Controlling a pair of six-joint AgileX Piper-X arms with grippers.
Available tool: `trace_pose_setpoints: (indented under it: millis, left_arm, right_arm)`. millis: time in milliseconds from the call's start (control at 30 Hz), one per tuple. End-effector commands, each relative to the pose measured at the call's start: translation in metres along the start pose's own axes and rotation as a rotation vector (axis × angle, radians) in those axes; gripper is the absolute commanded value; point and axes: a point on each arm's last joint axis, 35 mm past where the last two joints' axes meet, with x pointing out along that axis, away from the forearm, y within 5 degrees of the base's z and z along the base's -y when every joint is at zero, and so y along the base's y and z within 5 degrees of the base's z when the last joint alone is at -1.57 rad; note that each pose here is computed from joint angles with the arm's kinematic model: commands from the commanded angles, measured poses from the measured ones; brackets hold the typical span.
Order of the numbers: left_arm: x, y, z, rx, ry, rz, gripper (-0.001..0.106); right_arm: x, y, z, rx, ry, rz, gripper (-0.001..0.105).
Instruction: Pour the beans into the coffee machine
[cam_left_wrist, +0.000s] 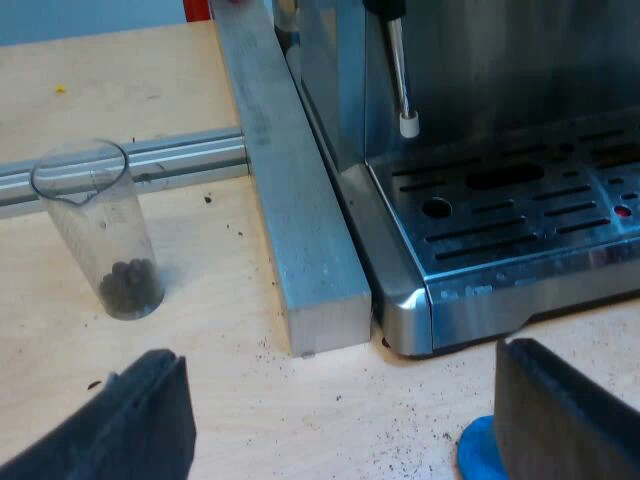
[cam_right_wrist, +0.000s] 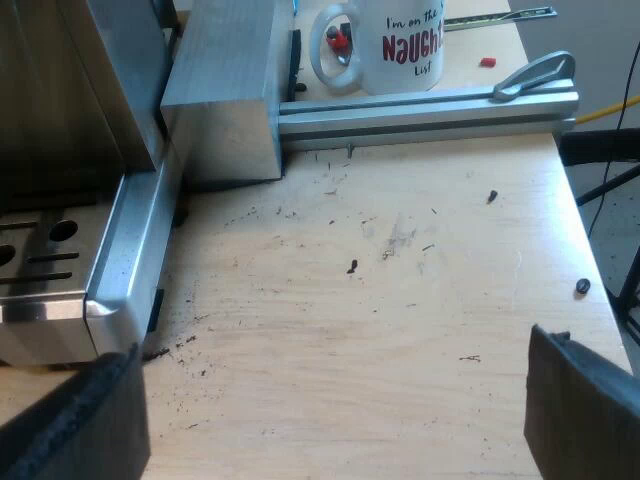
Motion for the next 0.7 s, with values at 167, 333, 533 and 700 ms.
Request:
trace_pose_setpoints:
  millis: [167,333,533,700]
  left_arm:
    - [0.002,0.0,0.002,-0.002,0.0,0.004,0.065]
    - [0.002,0.0,0.003,0.0,-0.007,0.003,0.065]
    - [-0.01,-0.003,0.014,-0.009,-0.057,0.015,0.066]
    - [-0.022,-0.007,0.025,0.001,-0.107,0.013,0.083]
  right_arm:
    - [0.001,0.0,0.003,-0.006,-0.005,0.007,0.078]
    - [0.0,-0.001,0.011,0.029,-0.085,0.023,0.078]
    - [-0.01,0.0,0.026,0.027,-0.101,0.125,0.078]
    - [-0.012,0.002,0.055,-0.076,-0.125,0.345,0.078]
